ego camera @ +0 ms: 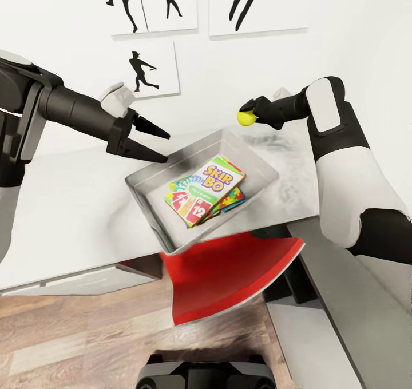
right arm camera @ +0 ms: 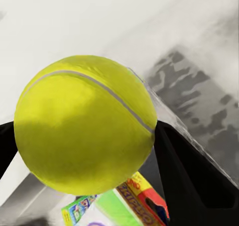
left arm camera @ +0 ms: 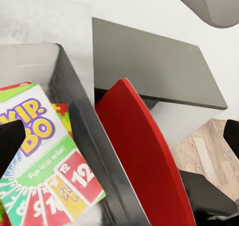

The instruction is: Put all the toys in the child's room - the three board games (two on the bed and one on the table), the two jigsaw puzzles on the table, and the tennis ball on the table - inside the toy box on the table in the child's room.

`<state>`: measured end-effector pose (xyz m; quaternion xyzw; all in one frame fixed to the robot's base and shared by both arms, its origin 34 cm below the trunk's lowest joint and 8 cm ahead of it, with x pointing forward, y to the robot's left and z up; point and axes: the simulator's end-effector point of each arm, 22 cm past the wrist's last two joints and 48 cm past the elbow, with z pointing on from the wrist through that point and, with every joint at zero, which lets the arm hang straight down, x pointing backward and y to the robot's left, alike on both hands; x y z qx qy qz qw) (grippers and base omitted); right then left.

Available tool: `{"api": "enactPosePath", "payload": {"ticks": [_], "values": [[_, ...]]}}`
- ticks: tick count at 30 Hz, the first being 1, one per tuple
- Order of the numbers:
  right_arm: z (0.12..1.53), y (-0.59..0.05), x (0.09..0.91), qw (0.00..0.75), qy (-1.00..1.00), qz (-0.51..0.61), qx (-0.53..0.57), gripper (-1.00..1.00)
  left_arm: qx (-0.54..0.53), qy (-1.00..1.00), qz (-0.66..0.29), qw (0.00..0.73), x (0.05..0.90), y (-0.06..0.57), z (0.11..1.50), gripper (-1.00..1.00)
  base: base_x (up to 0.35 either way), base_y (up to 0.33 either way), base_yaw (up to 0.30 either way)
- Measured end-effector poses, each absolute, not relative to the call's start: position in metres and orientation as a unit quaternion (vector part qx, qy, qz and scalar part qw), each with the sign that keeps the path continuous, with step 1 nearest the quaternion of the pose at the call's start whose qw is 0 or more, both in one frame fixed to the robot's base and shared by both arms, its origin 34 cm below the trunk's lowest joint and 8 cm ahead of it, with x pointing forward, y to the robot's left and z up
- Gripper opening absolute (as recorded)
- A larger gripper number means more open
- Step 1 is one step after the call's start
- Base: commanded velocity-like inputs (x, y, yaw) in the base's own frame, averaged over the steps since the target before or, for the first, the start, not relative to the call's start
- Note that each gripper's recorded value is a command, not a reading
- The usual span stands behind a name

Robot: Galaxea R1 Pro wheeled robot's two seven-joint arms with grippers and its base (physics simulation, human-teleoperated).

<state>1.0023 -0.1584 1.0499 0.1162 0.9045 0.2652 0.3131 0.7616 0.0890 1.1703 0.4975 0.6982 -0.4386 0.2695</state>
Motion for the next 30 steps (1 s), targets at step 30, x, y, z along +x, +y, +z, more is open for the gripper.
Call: {"api": "enactPosePath", "payload": {"ticks": [30], "values": [[1.015,-0.059,0.959,0.237,0.933,0.261,0.069,-1.0,0.448,0.749,-0.386,0.297,0.776,0.169,1.187,1.0,-0.063,0.0,0.0]]}}
